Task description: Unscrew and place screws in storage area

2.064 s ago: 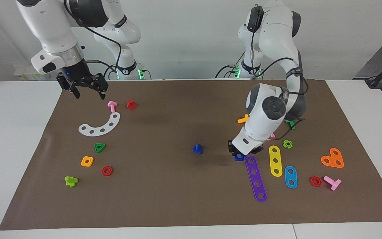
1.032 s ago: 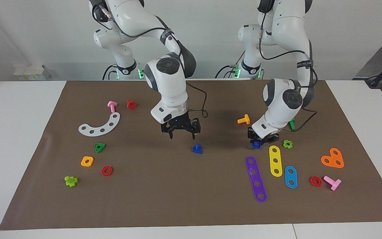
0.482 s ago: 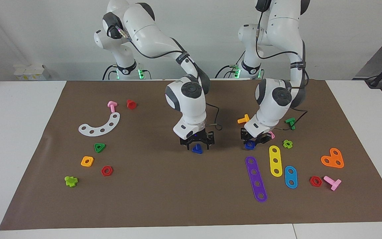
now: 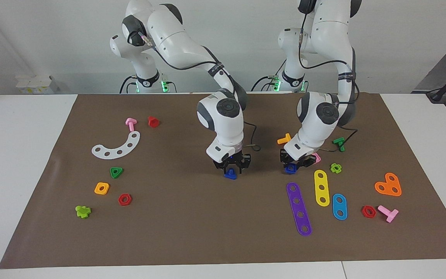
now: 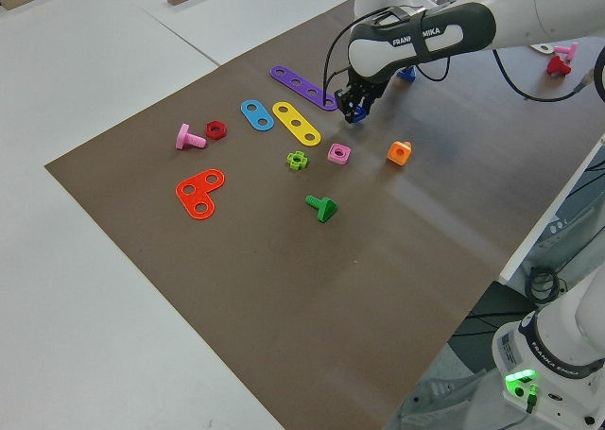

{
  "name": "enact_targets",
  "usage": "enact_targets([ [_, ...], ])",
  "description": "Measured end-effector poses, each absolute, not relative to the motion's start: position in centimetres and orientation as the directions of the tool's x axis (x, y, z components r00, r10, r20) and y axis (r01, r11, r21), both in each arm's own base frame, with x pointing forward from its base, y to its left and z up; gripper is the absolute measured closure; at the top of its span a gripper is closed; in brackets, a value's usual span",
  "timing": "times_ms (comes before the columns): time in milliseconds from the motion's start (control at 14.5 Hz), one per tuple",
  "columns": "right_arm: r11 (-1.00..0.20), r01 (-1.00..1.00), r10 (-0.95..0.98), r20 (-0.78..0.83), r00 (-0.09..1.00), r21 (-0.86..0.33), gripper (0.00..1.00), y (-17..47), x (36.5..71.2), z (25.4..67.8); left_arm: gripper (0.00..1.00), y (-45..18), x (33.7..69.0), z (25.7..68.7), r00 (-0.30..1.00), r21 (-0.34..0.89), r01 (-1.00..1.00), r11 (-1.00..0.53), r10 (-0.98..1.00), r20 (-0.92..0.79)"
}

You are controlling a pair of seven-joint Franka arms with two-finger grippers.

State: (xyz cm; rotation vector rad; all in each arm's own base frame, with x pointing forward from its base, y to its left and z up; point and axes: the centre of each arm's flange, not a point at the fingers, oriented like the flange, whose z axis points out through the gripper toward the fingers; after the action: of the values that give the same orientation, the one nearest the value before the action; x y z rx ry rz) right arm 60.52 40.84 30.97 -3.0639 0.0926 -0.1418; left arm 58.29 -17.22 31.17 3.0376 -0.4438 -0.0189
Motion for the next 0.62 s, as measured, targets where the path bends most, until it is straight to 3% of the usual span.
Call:
enact_targets([
  [275, -0.996, -0.057, -0.062, 0.075, 0.995, -0.064, 0.45, 40.77, 60.27, 30.62, 0.53, -17.13, 58.18, 31.24, 0.958, 0.072, -0.286, -0.956, -0.287, -0.001],
  [344, -0.997, -0.057, -0.061, 0.07, 0.996, -0.06, 0.48, 40.74, 60.2, 30.53, 0.48, -17.07, 58.21, 31.34, 0.958, 0.071, -0.285, -0.956, -0.286, 0.001],
  [413, -0.997, -0.057, -0.061, 0.064, 0.996, -0.055, 0.55, 40.7, 60.13, 30.45, 0.4, -16.97, 58.25, 31.49, 0.959, 0.07, -0.284, -0.956, -0.284, 0.004],
  [619, -0.997, -0.056, -0.059, 0.06, 0.996, -0.052, 0.59, 40.73, 60.05, 30.42, 0.08, -16.61, 58.38, 31.92, 0.96, 0.068, -0.279, -0.958, -0.279, 0.012],
])
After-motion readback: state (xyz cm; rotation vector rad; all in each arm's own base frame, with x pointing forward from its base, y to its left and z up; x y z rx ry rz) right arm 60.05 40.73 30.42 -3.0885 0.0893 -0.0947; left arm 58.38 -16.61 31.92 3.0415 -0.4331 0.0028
